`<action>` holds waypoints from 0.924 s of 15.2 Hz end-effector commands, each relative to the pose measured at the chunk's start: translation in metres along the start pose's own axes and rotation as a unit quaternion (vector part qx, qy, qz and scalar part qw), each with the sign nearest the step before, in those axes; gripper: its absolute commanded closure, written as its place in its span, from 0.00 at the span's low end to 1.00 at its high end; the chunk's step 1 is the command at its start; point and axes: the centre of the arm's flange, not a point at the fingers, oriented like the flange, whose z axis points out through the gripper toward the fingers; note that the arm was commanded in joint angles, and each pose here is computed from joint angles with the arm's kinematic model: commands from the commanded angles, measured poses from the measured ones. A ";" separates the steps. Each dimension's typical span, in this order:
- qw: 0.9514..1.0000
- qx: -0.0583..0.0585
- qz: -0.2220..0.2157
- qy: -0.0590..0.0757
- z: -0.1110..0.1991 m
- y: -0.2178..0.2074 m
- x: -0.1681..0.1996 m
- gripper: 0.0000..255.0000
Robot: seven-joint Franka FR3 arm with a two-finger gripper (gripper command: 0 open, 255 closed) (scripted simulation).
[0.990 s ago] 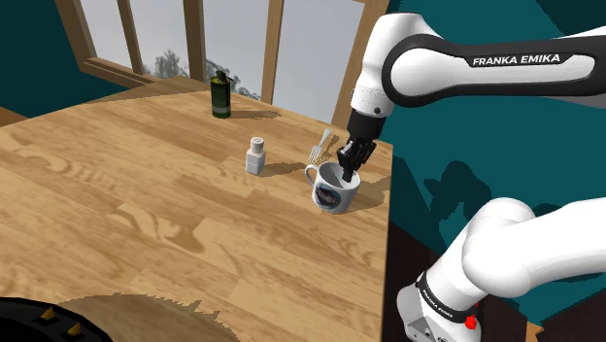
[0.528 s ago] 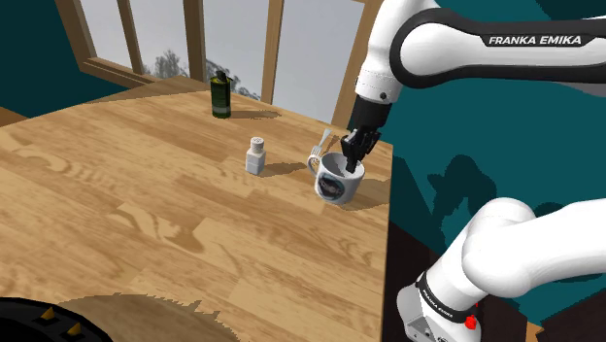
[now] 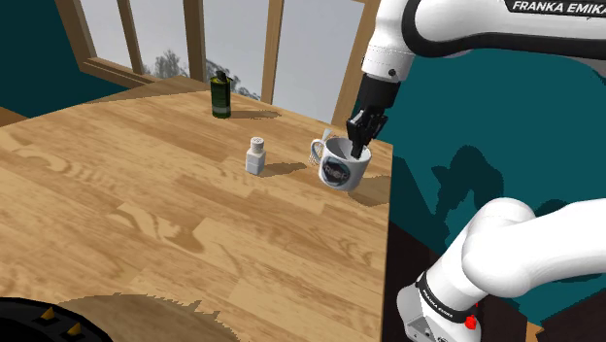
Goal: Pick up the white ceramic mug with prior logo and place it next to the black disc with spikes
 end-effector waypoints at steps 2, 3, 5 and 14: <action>1.000 0.000 0.000 0.000 -0.017 0.000 -0.002 1.00; 1.000 0.000 0.000 0.000 -0.022 -0.001 -0.002 1.00; 1.000 0.000 0.000 0.000 -0.032 -0.001 -0.003 1.00; 1.000 0.000 0.000 0.000 -0.080 -0.004 -0.008 1.00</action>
